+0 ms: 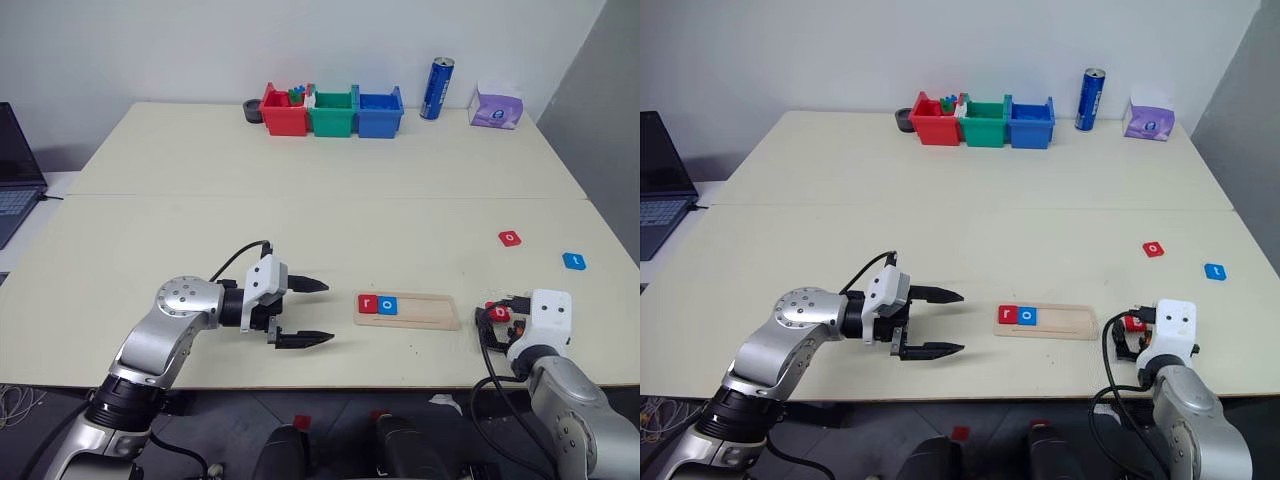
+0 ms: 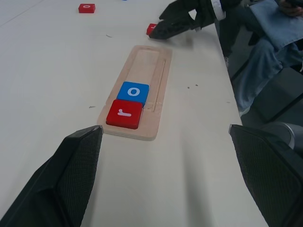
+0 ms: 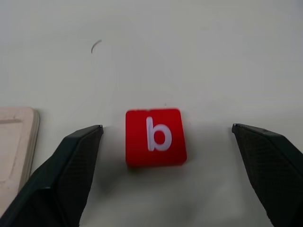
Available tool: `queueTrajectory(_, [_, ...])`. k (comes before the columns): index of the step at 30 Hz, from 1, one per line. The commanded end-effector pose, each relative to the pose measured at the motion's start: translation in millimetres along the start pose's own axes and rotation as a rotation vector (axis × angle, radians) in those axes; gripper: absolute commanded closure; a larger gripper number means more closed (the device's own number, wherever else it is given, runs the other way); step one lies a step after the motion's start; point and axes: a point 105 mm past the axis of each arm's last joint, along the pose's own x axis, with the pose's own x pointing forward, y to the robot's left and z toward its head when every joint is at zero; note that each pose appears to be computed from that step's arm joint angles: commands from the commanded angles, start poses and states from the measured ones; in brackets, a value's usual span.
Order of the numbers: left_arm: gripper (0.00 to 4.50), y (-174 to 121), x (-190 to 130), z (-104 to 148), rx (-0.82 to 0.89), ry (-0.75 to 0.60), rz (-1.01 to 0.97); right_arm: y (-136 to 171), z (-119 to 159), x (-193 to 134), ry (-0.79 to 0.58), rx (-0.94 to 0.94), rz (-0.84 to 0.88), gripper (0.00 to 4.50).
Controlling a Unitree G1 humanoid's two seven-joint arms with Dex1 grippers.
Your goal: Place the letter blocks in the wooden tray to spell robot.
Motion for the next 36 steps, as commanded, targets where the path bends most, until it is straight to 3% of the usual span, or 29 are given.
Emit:
queueTrajectory(1, [0.0,-0.8,3.0,8.9,0.037,-0.016,-0.003,1.3,47.8,-7.8,-0.183,-0.08,0.076,0.02])
queueTrajectory(6, [0.0,-1.1,4.7,11.1,0.037,-0.023,-0.01,5.0,57.5,-11.1,-0.152,-0.339,0.412,0.02])
queueTrajectory(13, [0.0,-2.5,11.1,16.4,0.053,-0.042,-0.028,-22.8,29.2,-18.2,0.108,-0.74,0.756,0.02])
queueTrajectory(32, [0.0,-10.6,19.0,21.4,0.062,-0.045,-0.048,-31.5,18.8,24.9,0.271,-0.865,0.945,0.02])
queueTrajectory(36, [0.0,-9.4,17.5,20.1,0.052,-0.045,-0.032,-28.2,19.9,26.7,0.262,-0.835,0.953,0.87])
